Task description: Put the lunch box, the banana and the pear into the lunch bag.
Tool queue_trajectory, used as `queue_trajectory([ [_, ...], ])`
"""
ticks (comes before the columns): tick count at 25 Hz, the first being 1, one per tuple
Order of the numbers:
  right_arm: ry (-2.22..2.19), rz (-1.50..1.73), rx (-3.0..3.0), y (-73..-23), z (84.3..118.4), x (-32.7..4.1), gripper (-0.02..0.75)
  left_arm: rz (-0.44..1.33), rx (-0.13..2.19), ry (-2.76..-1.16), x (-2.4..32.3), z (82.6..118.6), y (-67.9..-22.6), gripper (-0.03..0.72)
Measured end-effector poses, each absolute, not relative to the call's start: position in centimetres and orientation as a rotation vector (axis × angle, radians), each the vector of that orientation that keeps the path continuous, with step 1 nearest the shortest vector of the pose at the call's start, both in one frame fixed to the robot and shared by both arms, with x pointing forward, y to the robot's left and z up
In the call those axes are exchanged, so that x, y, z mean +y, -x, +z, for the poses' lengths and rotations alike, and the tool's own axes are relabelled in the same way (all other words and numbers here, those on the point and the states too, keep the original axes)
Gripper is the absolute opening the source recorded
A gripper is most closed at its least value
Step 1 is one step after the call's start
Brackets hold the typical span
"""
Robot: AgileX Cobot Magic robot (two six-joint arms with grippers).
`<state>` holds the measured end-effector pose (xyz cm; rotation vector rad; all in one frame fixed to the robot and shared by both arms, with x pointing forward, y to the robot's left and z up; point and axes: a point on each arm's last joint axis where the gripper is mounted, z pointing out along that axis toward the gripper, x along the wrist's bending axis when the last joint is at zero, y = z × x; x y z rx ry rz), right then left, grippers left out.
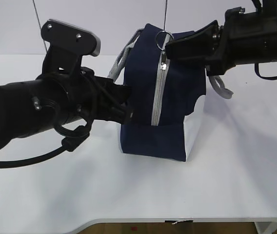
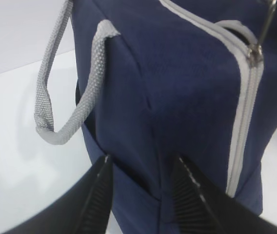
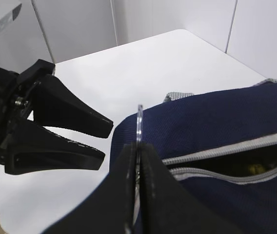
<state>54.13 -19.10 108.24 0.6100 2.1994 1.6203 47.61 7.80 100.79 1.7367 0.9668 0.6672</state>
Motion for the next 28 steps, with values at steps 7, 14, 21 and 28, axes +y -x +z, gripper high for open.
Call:
queue_trajectory([
  [7,-0.613,1.621,2.2,-54.1,108.2,-19.1,0.006,0.629,0.963,-1.719,7.5,100.7,-47.6,0.309],
  [14,-0.612,1.62,2.201,-54.1,108.2,-19.1,0.006,0.623,0.934,-1.7,7.2,100.8,-47.6,0.309],
  [21,-0.61,1.626,2.203,-54.1,108.2,-19.1,0.006,0.631,0.952,-1.69,6.9,99.7,-48.1,0.308],
  [28,-0.606,1.635,2.21,-54.0,108.2,-19.0,0.006,0.633,0.949,-1.661,6.7,99.5,-48.3,0.308],
])
